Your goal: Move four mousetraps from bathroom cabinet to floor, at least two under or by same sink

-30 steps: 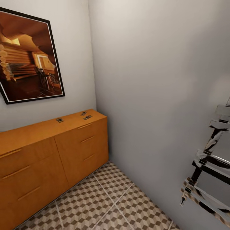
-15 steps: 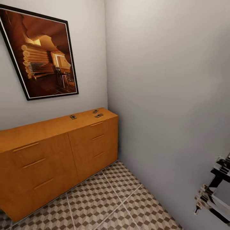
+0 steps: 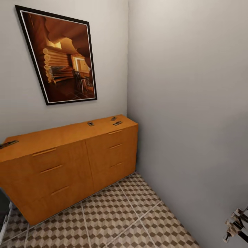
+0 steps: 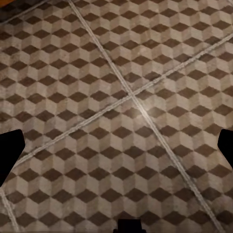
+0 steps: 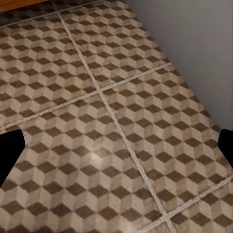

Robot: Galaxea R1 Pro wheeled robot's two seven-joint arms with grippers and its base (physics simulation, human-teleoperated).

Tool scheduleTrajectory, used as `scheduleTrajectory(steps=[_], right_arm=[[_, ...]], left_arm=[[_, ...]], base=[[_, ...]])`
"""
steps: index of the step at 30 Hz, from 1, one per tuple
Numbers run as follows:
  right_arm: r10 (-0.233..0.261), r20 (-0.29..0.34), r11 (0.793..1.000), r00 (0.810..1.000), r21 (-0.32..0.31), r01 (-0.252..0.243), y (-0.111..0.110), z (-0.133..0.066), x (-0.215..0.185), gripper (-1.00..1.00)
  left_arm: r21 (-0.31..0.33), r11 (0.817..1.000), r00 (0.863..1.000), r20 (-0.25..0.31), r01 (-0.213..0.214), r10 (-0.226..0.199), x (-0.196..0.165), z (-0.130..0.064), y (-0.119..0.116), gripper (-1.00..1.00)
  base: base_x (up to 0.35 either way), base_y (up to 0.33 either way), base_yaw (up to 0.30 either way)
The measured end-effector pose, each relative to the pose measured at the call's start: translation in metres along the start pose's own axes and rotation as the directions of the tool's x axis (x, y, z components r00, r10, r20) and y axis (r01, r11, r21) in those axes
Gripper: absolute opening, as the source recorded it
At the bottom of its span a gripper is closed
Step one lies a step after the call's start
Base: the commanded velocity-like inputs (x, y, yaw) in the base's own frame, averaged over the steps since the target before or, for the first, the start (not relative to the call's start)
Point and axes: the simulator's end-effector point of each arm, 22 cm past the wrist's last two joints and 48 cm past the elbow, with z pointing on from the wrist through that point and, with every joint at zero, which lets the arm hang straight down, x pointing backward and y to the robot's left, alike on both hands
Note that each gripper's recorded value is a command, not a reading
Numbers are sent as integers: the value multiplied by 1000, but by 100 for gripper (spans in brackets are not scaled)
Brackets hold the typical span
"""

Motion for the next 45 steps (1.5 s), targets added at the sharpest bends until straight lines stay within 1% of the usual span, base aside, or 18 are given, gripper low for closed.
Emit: scheduleTrajectory(steps=[45], right_arm=[[1, -31, 1000, 1000, -1, -1, 0, 0, 13, 100]], left_arm=[[0, 1000, 999, -35, -2, 2, 14, -1, 0, 100]], base=[[0, 0, 233]])
